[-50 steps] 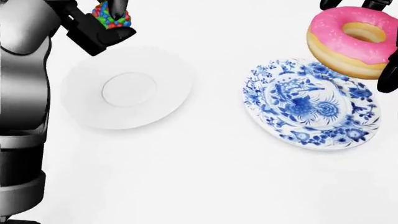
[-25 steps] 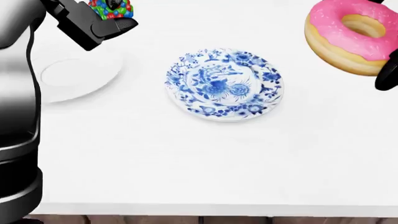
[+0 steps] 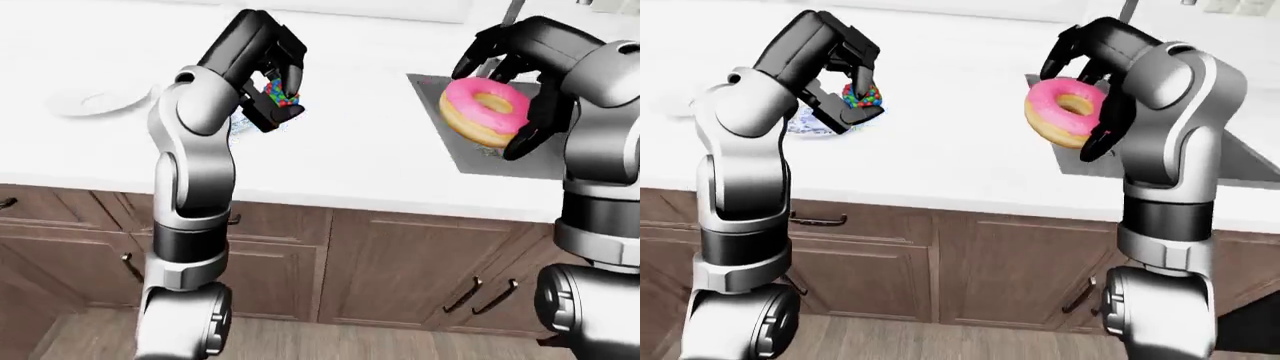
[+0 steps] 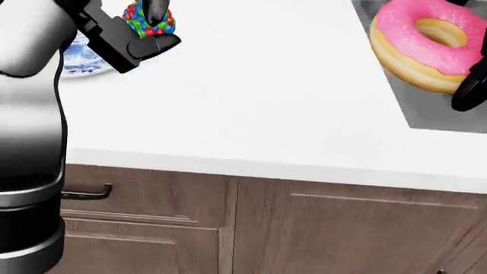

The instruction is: Move the dessert items from the plate to the tray.

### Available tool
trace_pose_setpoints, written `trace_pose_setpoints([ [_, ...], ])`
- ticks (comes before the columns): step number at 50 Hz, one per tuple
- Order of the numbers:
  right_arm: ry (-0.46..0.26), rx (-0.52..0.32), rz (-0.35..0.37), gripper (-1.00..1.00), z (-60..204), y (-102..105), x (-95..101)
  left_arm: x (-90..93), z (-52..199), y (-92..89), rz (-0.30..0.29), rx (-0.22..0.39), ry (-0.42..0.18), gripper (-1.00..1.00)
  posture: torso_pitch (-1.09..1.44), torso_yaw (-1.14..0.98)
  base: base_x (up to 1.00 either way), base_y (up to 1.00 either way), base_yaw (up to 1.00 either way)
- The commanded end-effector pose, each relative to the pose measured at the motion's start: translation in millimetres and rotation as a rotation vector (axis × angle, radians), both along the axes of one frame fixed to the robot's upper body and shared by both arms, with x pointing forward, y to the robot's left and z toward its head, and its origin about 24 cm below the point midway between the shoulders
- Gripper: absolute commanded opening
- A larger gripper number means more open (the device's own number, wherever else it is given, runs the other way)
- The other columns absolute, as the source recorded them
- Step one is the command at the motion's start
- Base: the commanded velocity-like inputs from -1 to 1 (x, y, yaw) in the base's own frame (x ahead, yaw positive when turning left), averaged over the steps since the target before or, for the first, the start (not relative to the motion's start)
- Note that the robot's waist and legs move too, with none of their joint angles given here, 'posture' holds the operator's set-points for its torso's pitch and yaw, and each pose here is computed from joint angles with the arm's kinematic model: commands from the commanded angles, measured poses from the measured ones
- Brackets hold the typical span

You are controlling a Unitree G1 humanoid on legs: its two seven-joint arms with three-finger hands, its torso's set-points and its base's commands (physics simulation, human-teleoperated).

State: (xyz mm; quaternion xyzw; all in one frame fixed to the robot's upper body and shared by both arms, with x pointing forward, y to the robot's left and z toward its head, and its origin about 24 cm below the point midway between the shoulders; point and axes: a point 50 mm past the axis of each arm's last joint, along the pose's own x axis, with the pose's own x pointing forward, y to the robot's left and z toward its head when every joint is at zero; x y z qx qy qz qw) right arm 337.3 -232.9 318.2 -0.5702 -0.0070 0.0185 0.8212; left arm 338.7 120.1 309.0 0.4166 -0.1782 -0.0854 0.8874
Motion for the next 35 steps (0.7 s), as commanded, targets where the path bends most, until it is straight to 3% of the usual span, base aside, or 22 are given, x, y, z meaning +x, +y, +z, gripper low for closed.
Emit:
trace_pose_setpoints([
  [1, -0.075, -0.006, -0.009, -1.0, 17.1, -0.9, -6.6, -5.5, 14.6, -0.1, -0.003, 0.005, -0.068, -1.0, 0.0, 0.0, 0.0, -1.0, 0.0],
  [35, -0.083, 0.004, -0.006, -1.0, 17.6, -4.4, -9.5, -4.9, 7.6, -3.7, -0.013, 0.017, -0.065, -1.0, 0.0, 0.0, 0.1, -1.0, 0.0],
])
